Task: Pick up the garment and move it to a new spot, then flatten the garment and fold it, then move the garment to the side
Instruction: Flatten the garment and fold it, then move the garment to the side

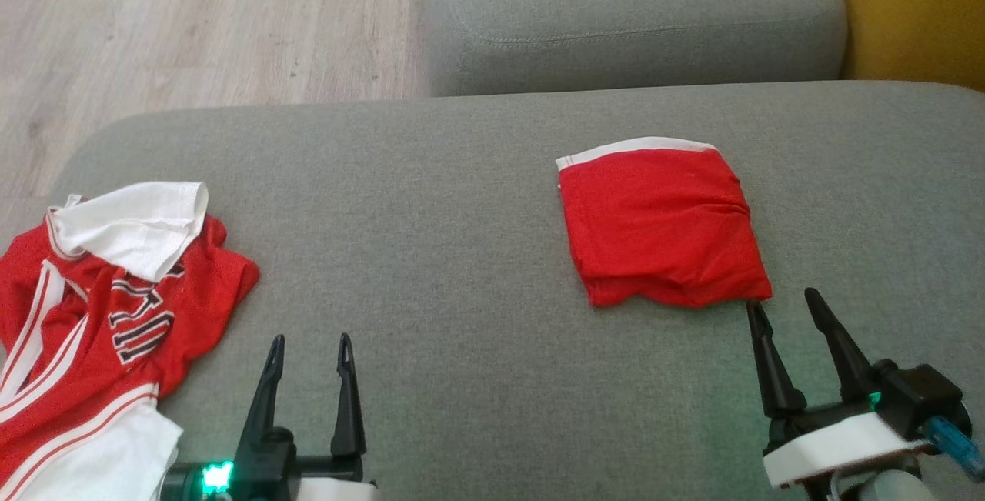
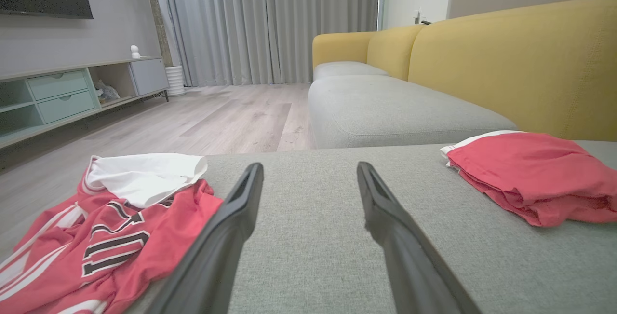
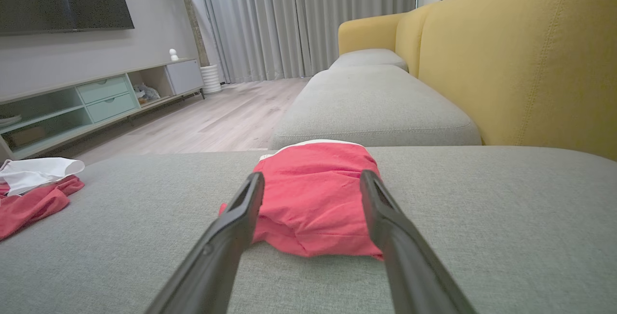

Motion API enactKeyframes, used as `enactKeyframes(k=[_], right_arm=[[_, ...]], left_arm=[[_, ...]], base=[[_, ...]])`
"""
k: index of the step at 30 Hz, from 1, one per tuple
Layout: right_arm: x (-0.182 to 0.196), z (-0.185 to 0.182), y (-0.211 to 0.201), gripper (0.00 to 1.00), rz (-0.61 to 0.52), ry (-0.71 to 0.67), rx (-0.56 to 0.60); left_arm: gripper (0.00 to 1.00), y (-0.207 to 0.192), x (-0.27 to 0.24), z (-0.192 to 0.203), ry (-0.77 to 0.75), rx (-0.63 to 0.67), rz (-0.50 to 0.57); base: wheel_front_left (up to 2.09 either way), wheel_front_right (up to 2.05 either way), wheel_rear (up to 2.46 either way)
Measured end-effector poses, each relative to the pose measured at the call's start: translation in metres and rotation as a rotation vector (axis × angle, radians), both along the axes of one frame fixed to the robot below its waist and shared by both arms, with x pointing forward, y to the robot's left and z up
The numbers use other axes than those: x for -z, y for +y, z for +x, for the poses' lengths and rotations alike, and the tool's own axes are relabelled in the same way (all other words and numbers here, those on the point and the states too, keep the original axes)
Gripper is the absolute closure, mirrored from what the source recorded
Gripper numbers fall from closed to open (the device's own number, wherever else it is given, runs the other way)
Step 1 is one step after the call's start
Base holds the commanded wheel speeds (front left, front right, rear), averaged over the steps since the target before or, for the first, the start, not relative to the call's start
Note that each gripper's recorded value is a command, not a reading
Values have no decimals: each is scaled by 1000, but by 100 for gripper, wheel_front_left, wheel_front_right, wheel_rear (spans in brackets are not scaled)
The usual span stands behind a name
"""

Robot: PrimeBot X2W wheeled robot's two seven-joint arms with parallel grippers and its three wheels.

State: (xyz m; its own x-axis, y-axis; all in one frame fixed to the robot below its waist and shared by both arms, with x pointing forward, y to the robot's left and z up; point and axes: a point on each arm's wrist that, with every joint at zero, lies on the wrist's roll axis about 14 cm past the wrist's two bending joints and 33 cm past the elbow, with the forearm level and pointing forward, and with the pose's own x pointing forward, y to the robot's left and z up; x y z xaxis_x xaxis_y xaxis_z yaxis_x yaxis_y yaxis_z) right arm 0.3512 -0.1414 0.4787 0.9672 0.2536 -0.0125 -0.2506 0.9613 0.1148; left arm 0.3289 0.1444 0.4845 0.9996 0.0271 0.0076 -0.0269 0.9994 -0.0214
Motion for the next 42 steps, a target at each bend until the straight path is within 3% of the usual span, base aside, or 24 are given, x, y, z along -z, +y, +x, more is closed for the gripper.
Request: enactKeyframes(k=[31, 42], right_arm=[[14, 3, -6, 0, -17, 41, 29], [28, 88, -24, 0, 1, 101, 66]], left_arm=[[0, -5, 19, 1, 59, 27, 16], [0, -30, 14, 45, 36, 113, 26]], base=[[0, 0, 0], [0, 0, 0]])
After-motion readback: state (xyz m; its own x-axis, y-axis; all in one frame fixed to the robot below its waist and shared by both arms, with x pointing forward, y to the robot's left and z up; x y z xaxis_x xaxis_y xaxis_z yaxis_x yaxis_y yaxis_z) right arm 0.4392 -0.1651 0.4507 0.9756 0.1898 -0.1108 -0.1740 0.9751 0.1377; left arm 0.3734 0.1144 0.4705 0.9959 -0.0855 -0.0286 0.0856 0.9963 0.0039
